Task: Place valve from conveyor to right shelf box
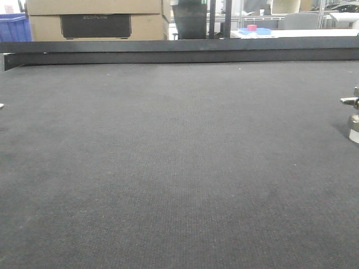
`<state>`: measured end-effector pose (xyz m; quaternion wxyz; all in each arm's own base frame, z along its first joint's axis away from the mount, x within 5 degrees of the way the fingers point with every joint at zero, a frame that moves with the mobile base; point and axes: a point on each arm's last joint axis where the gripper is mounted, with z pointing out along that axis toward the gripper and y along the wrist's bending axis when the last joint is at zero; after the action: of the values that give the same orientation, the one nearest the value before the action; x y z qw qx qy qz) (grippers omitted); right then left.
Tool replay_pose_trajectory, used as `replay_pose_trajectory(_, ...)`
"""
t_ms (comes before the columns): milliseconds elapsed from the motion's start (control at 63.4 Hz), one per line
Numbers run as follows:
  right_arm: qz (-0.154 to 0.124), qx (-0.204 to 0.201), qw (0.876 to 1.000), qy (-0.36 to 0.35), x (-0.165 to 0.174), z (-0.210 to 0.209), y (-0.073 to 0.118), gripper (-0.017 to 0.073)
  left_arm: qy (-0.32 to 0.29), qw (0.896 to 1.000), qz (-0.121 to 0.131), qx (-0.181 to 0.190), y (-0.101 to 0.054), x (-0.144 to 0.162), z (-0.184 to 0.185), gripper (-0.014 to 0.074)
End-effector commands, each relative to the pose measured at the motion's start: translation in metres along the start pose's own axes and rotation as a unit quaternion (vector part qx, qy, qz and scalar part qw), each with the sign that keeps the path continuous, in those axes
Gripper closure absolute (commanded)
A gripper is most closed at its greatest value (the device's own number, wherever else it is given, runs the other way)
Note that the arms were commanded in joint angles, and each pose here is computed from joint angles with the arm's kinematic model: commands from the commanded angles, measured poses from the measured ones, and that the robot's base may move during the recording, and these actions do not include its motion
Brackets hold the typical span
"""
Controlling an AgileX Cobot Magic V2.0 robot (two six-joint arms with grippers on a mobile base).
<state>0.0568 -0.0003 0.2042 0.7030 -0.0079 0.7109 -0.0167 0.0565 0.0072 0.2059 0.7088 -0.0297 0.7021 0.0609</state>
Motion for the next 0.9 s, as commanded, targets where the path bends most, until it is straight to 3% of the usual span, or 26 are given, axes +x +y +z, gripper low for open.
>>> replay_pose_trajectory(0,-0.004,0.003,1.000,-0.013,-0.002,0.000,0.000,0.0713,-0.013,1.000,-0.006,0.003,0.000,-0.003,0.000,0.0704)
replay_pose_trajectory(631,-0.004,0.005,1.000,-0.024,-0.004,0.000,-0.001,0.0713,-0.046,0.999,-0.006,0.001,0.000,-0.009,-0.001,0.0704)
replay_pose_trajectory(883,-0.004,0.014,0.996,-0.086,-0.016,-0.002,-0.002,0.0713,-0.088,0.996,-0.006,-0.001,0.001,-0.016,-0.002,0.0704)
